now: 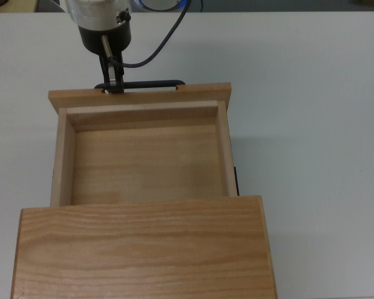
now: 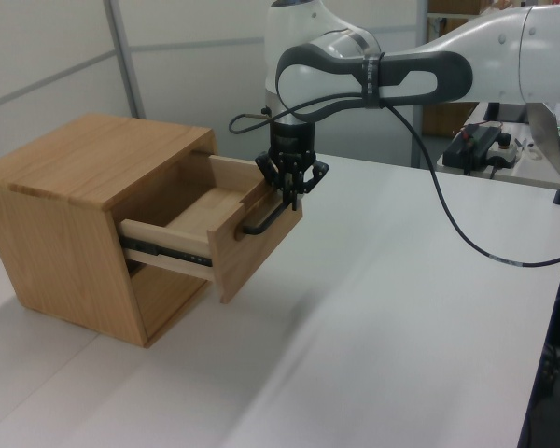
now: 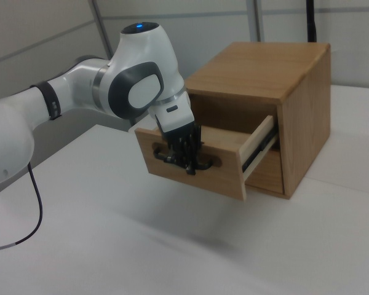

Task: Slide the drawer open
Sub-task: 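Open the gripper and lift it off the drawer handle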

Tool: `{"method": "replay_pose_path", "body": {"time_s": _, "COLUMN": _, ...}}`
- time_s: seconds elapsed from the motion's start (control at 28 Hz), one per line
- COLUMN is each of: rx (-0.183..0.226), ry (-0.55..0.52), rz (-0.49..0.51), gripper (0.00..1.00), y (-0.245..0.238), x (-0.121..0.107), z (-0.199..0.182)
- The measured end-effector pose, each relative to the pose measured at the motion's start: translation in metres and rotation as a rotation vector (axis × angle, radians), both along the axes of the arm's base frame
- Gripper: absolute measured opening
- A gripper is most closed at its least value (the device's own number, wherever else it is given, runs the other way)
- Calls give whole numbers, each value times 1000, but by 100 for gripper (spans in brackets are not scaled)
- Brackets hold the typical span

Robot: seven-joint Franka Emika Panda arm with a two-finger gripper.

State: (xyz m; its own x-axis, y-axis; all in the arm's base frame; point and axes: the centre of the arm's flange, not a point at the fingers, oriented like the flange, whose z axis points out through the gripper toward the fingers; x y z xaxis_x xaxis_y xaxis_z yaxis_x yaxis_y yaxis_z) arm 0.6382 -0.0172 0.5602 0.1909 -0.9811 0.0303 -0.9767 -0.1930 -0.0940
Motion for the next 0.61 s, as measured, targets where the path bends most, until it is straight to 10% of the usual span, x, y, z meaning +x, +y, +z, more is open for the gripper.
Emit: {"method": "replay_pose_path", "body": {"time_s": 0.61, "rx": -2, "ry": 85, "rz": 13, "gripper": 16, "y": -2, "x": -21, "z": 11}}
